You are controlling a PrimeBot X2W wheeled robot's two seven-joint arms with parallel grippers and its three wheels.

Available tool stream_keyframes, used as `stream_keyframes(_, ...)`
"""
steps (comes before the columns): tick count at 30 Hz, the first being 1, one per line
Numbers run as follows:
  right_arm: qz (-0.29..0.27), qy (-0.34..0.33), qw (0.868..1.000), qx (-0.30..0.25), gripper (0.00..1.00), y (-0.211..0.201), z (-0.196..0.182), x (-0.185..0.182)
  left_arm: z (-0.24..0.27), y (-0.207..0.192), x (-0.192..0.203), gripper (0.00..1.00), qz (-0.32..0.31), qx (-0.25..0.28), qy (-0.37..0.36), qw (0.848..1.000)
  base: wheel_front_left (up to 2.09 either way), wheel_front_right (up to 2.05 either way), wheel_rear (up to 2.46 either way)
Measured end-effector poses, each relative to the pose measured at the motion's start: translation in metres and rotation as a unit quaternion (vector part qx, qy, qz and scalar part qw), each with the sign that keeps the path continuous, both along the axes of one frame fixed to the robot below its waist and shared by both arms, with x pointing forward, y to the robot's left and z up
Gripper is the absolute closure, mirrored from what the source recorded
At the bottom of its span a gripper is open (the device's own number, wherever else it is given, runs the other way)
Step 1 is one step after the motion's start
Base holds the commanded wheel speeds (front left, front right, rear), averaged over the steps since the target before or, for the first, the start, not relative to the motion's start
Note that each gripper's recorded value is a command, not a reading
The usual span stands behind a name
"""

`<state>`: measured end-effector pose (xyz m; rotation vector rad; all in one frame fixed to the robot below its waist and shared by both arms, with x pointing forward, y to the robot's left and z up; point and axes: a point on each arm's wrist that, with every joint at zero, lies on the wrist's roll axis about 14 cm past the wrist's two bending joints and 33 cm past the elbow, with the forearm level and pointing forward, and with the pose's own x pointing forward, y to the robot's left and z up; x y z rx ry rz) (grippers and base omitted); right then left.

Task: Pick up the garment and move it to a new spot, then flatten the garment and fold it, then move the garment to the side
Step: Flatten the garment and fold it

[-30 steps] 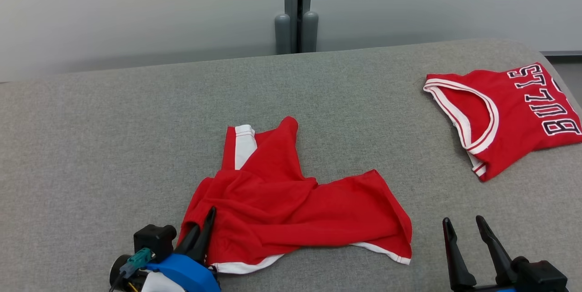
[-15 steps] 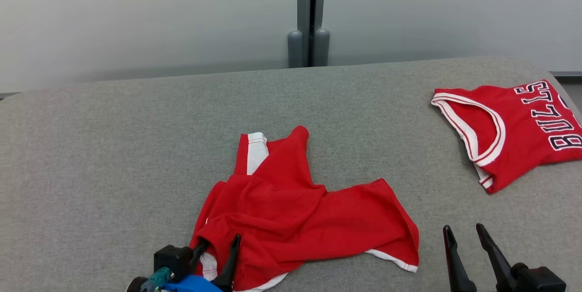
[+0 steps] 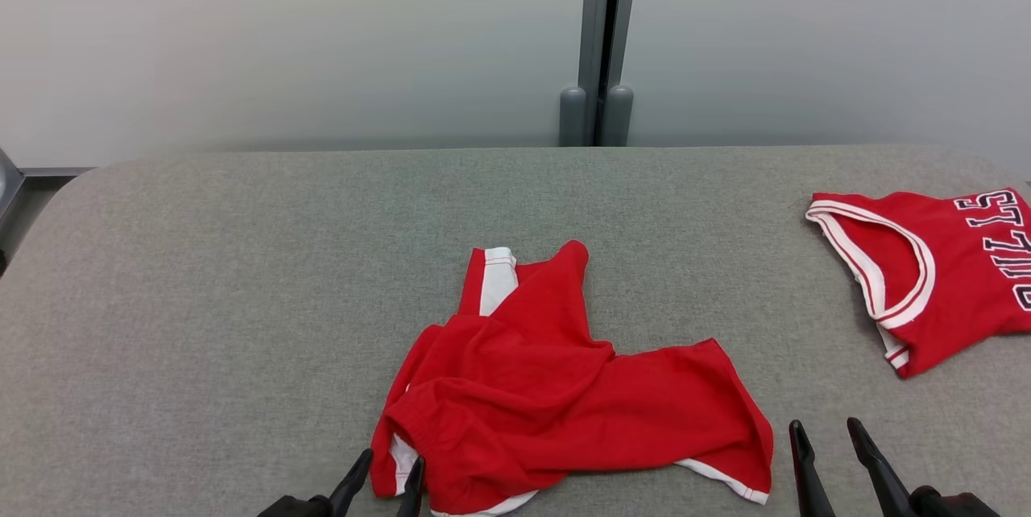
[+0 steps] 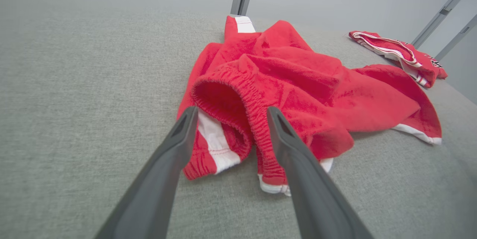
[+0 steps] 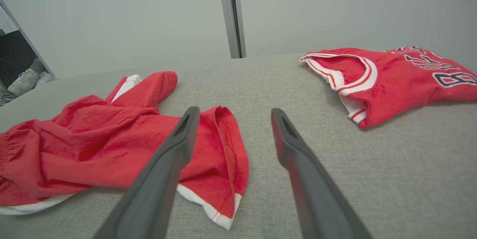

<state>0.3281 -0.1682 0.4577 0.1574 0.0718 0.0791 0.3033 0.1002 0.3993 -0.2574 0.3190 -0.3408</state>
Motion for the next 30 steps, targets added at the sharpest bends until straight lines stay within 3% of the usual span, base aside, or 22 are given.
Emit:
stream_keyframes(11, 0.007, 0.002, 1.000, 0.001, 0.00, 0.004, -0.001, -0.001, 0.012, 0.027, 0.010, 0.00, 0.031, 0.024, -0.028, 0.999, 0.00, 0.00, 0.00)
stream_keyframes(26, -0.027, 0.017, 0.999, -0.001, 0.00, -0.015, -0.010, -0.007, -0.046, 0.021, 0.012, 0.00, -0.004, 0.067, 0.069, 0.995, 0.00, 0.00, 0.00)
stream_keyframes(27, -0.027, 0.017, 0.999, -0.001, 0.00, -0.016, -0.010, -0.007, -0.049, 0.018, 0.010, 0.18, -0.007, 0.065, 0.075, 0.995, 0.00, 0.00, 0.00)
stream_keyframes(28, -0.029, 0.017, 0.999, -0.001, 0.00, -0.016, -0.010, -0.007, -0.051, 0.016, 0.009, 0.67, -0.011, 0.065, 0.080, 0.995, 0.00, 0.00, 0.00)
stream_keyframes(29, -0.029, 0.017, 0.999, -0.001, 0.00, -0.017, -0.010, -0.006, -0.052, 0.016, 0.010, 1.00, -0.012, 0.066, 0.083, 0.994, 0.00, 0.00, 0.00)
stream_keyframes(30, -0.030, 0.018, 0.999, -0.001, 0.00, -0.017, -0.010, -0.006, -0.052, 0.017, 0.012, 1.00, -0.014, 0.068, 0.083, 0.994, 0.00, 0.00, 0.00)
